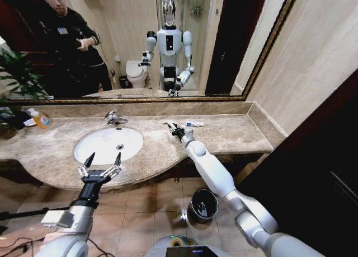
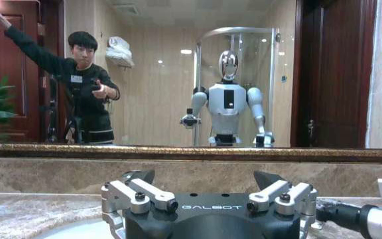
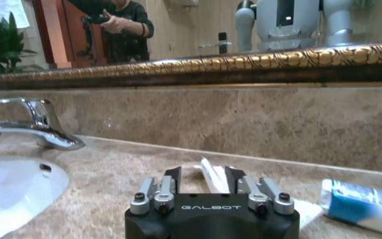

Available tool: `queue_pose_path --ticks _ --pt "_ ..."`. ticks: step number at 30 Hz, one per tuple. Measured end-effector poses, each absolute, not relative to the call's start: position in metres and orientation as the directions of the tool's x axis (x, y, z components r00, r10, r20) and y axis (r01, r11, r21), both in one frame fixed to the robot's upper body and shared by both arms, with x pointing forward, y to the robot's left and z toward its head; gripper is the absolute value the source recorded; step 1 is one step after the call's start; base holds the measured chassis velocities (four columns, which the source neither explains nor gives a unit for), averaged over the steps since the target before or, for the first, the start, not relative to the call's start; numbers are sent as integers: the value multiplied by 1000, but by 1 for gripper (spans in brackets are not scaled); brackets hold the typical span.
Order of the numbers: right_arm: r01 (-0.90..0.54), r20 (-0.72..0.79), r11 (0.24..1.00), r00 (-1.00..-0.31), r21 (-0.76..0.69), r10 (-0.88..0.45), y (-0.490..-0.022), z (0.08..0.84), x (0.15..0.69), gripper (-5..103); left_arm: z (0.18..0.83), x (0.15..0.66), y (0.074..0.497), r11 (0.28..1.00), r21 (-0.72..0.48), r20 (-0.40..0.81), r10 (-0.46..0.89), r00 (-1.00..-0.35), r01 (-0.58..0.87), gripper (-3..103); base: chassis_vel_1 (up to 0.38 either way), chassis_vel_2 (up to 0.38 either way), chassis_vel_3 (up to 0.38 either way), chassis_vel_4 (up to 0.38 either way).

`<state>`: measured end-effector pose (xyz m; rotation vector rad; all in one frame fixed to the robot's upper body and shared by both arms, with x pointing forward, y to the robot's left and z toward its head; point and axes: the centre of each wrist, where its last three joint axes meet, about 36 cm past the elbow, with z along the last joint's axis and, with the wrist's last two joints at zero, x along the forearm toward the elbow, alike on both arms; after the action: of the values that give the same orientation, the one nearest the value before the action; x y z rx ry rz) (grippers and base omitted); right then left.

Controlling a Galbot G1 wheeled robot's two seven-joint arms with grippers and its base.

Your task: Pick up the trash from the sink and place it in the trash bin.

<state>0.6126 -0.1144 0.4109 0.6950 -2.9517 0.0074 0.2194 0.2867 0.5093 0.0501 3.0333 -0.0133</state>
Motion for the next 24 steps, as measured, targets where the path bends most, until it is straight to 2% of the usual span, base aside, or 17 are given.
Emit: queue_pose_path --ticks 1,5,6,11,12,13,16,18,20,22,24 --pt "-444 113 896 -889 21 -444 -116 407 610 51 509 219 287 999 -7 -108 32 -994 33 100 0 0 0 0" --pt "-444 122 896 -889 17 -442 -119 403 608 56 509 219 287 999 -7 -108 32 -994 33 100 0 0 0 0" --pt "-443 126 896 -889 14 -441 -121 401 608 61 509 219 287 999 -7 -108 32 -994 33 100 0 0 0 0" --pt "-431 138 902 -893 15 -429 -123 394 612 51 509 219 287 999 -7 -108 32 -994 33 100 0 0 0 0" --pt "-427 141 904 -894 15 -425 -123 392 613 47 509 219 287 999 -7 -108 32 -994 33 100 0 0 0 0" --pt "-424 143 905 -895 17 -422 -124 389 614 39 509 219 287 999 -7 -108 32 -994 33 100 0 0 0 0" --pt "-415 150 910 -898 17 -413 -126 381 616 40 509 219 287 999 -7 -108 32 -994 33 100 0 0 0 0" --pt "-404 153 914 -903 15 -402 -130 375 618 46 509 219 287 999 -7 -108 32 -994 33 100 0 0 0 0" --pt "-398 152 917 -906 14 -396 -132 373 619 38 509 219 287 999 -7 -108 33 -994 33 100 0 0 0 0" --pt "-396 150 918 -907 15 -394 -133 374 619 38 509 219 287 999 -7 -108 32 -994 33 100 0 0 0 0" --pt "-394 146 919 -909 13 -391 -135 374 618 30 509 219 287 999 -7 -108 32 -994 33 100 0 0 0 0"
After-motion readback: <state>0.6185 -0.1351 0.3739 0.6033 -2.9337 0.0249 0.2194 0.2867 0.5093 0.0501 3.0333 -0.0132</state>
